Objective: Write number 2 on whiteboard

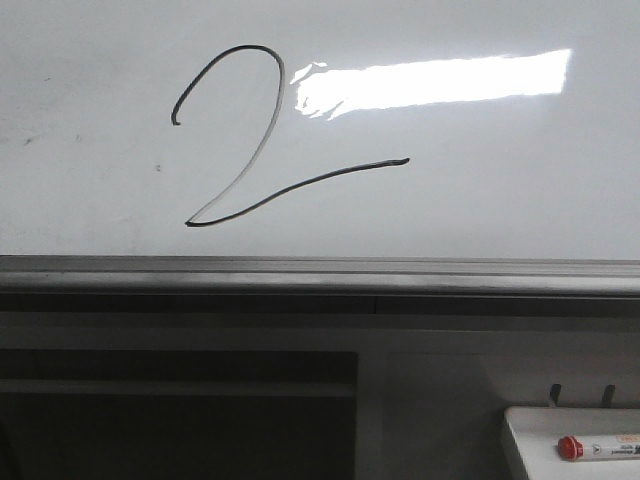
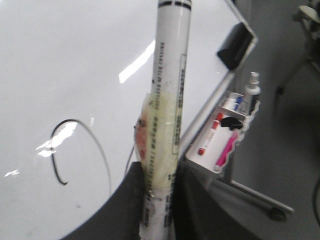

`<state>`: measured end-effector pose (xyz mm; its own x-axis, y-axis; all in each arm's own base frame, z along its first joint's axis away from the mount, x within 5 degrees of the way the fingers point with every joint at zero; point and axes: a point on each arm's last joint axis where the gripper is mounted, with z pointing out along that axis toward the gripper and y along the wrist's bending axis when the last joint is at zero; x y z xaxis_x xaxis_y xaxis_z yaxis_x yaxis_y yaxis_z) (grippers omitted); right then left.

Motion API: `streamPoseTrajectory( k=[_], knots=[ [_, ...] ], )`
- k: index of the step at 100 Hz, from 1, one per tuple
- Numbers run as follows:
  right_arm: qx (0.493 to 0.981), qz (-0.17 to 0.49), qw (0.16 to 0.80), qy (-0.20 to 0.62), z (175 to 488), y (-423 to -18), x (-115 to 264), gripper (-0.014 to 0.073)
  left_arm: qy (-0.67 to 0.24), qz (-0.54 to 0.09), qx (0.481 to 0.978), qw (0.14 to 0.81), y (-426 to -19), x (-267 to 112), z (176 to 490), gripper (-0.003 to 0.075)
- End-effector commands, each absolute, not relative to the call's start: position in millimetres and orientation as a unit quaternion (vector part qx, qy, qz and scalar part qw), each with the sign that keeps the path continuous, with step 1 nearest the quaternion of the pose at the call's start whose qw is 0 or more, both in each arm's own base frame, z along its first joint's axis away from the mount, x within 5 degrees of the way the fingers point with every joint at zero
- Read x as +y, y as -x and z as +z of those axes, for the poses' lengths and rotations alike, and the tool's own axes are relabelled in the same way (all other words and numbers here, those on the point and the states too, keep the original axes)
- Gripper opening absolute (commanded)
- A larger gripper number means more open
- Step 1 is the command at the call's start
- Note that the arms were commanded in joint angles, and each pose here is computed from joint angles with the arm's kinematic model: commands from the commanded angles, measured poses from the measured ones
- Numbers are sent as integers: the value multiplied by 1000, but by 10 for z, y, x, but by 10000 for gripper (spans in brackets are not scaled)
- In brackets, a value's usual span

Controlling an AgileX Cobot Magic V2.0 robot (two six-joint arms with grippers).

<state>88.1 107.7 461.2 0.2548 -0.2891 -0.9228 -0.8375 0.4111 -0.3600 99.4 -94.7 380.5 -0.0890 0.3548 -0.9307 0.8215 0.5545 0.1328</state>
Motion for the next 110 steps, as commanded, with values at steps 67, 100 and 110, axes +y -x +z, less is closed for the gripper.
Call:
streamPoseTrajectory(
  k=[67,100,110],
  knots=[
    [651,266,540,462,4167,-965,1061,-71,-82,-145,762,625,-1965,-772,3250,-20],
    [662,295,522,449,4049,-973,1093,-71,-72,-130,790,595,-2303,-890,3090,-20],
    [662,298,521,448,4046,-970,1096,-71,-75,-129,797,585,-2363,-920,3044,-20]
  ],
)
